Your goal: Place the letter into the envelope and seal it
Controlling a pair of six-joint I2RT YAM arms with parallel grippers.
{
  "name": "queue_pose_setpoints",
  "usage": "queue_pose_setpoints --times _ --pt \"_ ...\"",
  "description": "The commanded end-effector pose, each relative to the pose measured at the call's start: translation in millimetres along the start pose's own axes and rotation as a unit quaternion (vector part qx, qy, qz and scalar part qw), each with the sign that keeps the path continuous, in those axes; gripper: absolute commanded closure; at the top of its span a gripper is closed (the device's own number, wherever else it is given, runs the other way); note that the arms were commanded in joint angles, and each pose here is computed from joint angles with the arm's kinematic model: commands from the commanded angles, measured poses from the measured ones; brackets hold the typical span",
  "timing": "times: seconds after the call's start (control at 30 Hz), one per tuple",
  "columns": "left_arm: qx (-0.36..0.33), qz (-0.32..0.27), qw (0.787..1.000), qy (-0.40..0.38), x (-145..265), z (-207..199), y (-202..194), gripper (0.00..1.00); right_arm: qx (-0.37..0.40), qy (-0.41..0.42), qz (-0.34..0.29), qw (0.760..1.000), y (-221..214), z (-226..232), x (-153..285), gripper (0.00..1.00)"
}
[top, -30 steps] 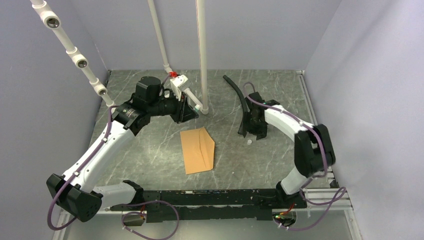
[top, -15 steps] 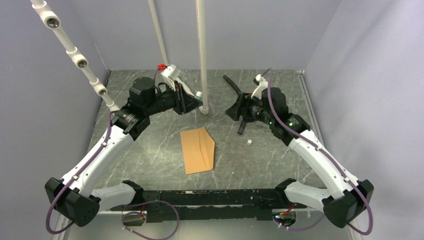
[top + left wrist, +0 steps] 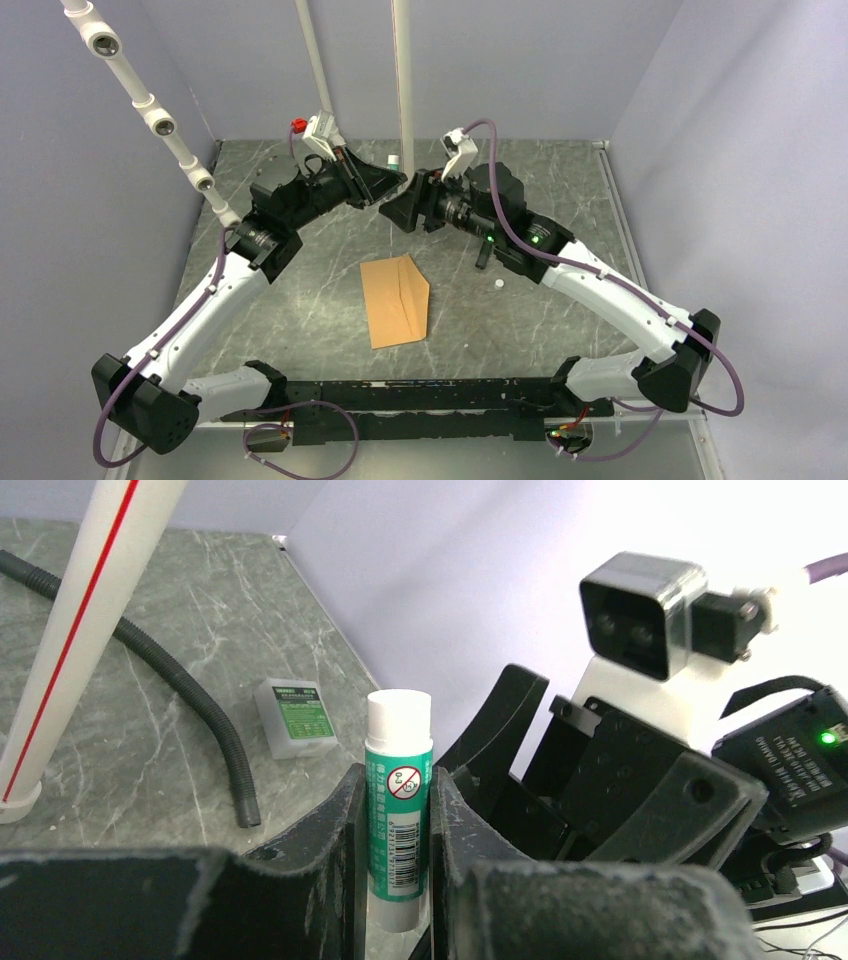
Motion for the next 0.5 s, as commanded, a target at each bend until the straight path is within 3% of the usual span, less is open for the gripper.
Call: queue_pose_setpoints --times 0.0,0.13,0.27,0.4,0.47 --pt "-0.004 -0.038 0.999 -0.011 7.6 -12.0 17.0 0.98 0.022 0.007 -0.063 0.998 39.1 22.1 -9.3 0.36" --pt "-0.003 -0.035 0.999 -0.002 11.3 -8.2 12.1 0.98 0.026 0.004 -0.081 0.996 46.1 22.6 -13.7 0.45" --pt "0.000 -0.036 0.999 -0.004 13.5 -9.8 11.6 0.96 0.022 -0.008 -0.094 0.995 49.2 17.8 -13.8 0.79" --pt "-0.005 -0.027 1.000 0.001 17.3 -9.3 8.2 0.90 0.038 0.013 -0.106 0.994 49.5 21.1 -6.1 0.97" --pt "-0.012 -0.026 1.000 0.000 20.3 -11.0 8.5 0.83 0.057 0.025 -0.102 0.993 47.3 23.1 -1.6 1.00"
Point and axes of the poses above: each gripper's point midway between its finger pads, its own x axis back along the fingers, its own z axis along the line the jaws close on, y = z × x, the point moved 2 cm from there along x, back along the fingers, and after that the axes turned 12 degrees about -x, right-handed, at the moved point
